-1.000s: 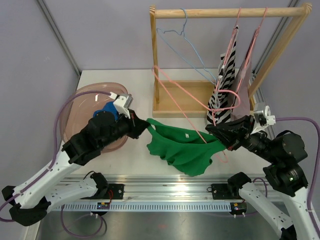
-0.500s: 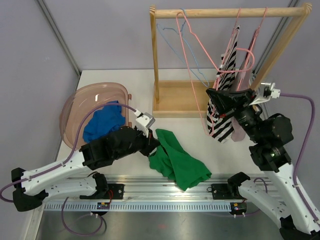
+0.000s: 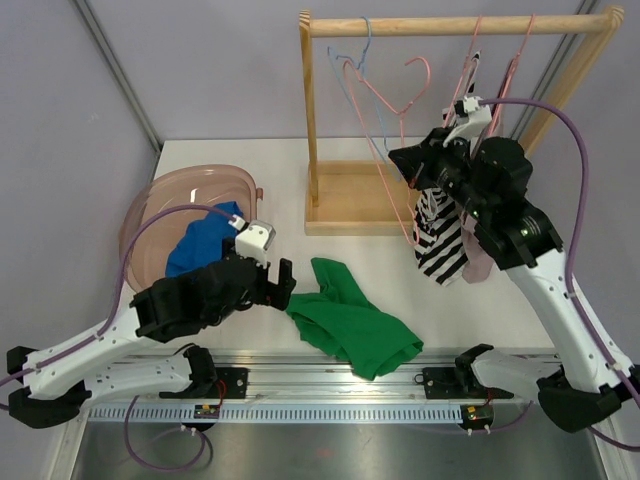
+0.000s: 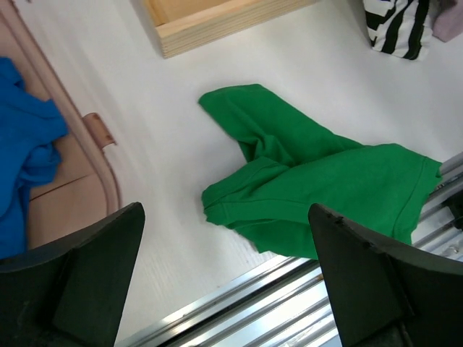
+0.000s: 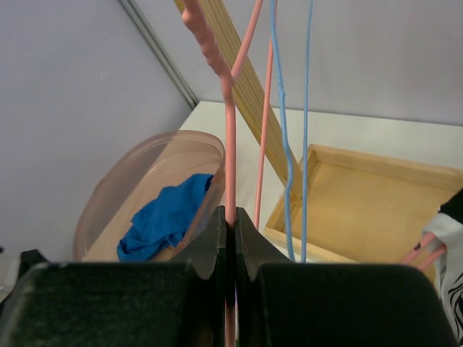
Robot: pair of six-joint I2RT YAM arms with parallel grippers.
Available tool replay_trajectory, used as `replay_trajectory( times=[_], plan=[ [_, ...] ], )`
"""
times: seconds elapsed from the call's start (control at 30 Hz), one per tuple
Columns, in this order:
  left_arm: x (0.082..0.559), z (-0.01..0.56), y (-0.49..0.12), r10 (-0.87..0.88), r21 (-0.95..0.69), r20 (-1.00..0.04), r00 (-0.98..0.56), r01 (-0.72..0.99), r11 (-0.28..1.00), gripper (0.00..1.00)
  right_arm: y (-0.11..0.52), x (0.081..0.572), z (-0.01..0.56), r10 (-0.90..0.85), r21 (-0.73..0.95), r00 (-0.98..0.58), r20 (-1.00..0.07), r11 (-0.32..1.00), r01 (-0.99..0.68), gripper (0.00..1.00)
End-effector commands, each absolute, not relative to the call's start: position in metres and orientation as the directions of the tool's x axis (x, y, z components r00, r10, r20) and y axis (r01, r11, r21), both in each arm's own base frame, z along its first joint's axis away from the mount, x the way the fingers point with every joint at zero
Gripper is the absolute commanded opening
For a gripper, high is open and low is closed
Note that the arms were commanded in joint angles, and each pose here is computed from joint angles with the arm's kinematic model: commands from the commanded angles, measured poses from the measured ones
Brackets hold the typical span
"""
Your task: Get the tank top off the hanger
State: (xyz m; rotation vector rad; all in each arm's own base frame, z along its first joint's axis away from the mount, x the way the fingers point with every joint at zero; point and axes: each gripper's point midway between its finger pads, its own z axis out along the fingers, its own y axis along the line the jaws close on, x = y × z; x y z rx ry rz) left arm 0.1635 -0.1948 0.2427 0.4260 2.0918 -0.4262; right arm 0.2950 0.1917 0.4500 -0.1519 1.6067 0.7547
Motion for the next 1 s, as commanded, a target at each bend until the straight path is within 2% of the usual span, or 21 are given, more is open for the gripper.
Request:
replay_trajectory(
  times=[0.0,0.17,0.47,0.97],
  plan=[
    [0.169,0.258,-0.167,0.125,-0.080,-0.881,-0.456,0.404,0.911,0.99,0.188,0.309,0.476,0.294,0.329,-0.149,-0.944,0.816,-0.476,0.00],
    [0.166,0.252,-0.162,0.109,-0.096,-0.884,-0.454,0.405,0.909,0.99,0.197,0.334,0.491,0.267,0.293,-0.120,-0.956,0.852,-0.435,0.00],
    [0.165,0.239,-0.163,0.148,-0.066,-0.865,-0.479,0.402,0.913,0.99,0.235,0.388,0.474,0.210,0.262,-0.181,-0.961,0.901,-0.347,0.00],
    [0.162,0.233,-0.167,0.155,-0.075,-0.856,-0.493,0.414,0.907,0.99,0.261,0.430,0.477,0.186,0.232,-0.188,-0.964,0.936,-0.266,0.00]
  ],
)
